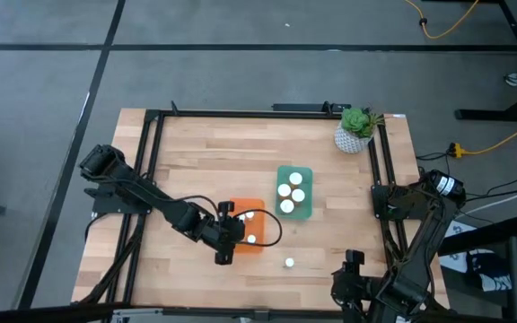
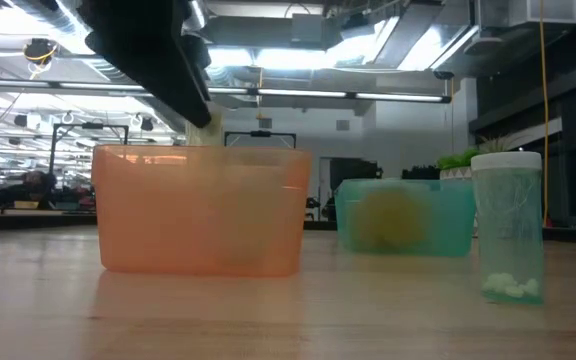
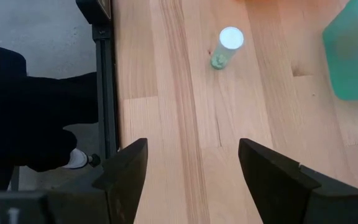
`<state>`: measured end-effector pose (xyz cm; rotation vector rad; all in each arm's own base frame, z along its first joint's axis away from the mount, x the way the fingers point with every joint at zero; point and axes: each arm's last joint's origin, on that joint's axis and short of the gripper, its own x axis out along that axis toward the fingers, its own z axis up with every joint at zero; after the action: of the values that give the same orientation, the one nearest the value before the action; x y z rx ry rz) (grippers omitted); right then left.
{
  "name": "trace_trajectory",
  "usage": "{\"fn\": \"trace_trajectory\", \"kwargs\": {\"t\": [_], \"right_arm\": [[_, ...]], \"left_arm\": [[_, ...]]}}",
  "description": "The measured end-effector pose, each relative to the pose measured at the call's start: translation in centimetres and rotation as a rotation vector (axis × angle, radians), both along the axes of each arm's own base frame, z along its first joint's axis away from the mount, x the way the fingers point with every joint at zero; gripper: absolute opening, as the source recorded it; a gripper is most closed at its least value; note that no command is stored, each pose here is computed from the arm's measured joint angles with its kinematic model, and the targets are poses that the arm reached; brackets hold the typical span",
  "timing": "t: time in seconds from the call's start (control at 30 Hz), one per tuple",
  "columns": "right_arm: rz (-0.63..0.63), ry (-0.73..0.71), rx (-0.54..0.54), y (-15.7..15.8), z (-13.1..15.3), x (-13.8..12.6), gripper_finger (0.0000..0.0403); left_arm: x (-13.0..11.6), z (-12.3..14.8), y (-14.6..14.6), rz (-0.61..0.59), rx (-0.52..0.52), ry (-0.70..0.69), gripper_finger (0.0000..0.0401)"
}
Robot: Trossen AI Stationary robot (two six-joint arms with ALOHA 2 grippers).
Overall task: Pick and place medicine bottles into bin by pill shape (circle, oval)
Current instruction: Put the small yellow tablet bottle into the orange bin
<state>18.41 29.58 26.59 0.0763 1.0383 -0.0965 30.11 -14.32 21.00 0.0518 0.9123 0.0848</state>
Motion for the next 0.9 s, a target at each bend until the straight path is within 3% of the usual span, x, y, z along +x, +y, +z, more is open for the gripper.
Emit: {"fn": "trace_trajectory", "kwargs": {"t": [0.57,0.9], "right_arm": [[-0.002,-0.001,0.003,0.0,0.0,0.0,0.0255],[-0.002,-0.001,0.003,0.0,0.0,0.0,0.0255]], "left_arm": [[1.1,-3.3,-0.6,0.002,0.035,0.064,0.0124],[1.2,-3.5,-0.7,-0.012,0.010,0.075,0.0127]]}}
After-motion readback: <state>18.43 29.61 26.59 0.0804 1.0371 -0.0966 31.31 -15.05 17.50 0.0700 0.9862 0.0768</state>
